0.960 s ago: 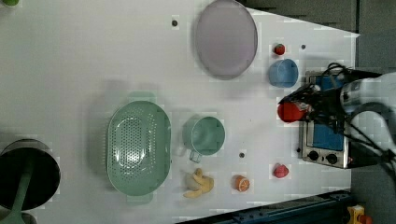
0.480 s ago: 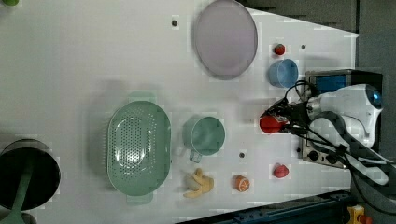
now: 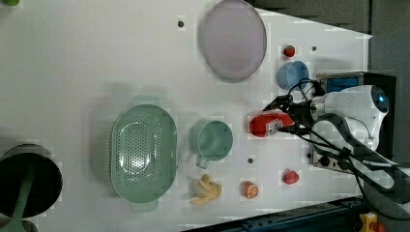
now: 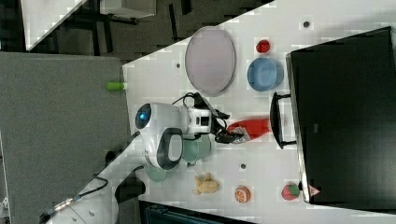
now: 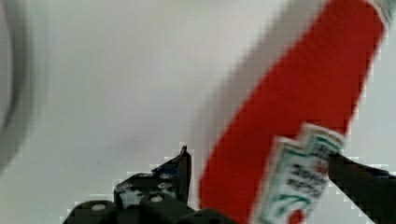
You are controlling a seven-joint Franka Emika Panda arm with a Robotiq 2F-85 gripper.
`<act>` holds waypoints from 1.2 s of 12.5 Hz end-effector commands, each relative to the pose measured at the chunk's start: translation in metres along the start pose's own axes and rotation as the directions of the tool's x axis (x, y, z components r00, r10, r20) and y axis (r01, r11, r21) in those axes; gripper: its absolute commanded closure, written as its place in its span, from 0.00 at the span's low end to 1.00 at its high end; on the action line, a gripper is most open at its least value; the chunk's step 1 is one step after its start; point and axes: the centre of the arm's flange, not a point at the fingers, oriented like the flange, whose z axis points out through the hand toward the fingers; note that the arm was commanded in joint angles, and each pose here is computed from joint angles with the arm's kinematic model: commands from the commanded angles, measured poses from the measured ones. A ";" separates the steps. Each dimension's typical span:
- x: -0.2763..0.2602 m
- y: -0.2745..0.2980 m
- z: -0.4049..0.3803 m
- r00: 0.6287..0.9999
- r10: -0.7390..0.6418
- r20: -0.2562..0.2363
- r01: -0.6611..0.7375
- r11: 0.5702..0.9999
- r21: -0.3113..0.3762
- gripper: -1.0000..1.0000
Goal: Pick Ketchup from oven and place it on table.
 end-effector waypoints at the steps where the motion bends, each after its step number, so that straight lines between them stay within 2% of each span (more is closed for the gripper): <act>1: 0.008 -0.027 -0.134 0.991 0.005 -0.137 0.021 0.983 0.185 0.00; 6: 0.002 -0.021 -0.290 0.988 -0.005 -0.156 0.045 0.966 0.254 0.00; 9: -0.006 -0.010 -0.358 0.990 -0.018 -0.141 0.053 0.967 0.248 0.00; 13: -0.021 0.003 -0.416 0.995 -0.042 -0.093 0.060 0.978 0.200 0.00; 15: -0.023 0.011 -0.435 0.994 -0.042 -0.100 0.060 0.982 0.179 0.00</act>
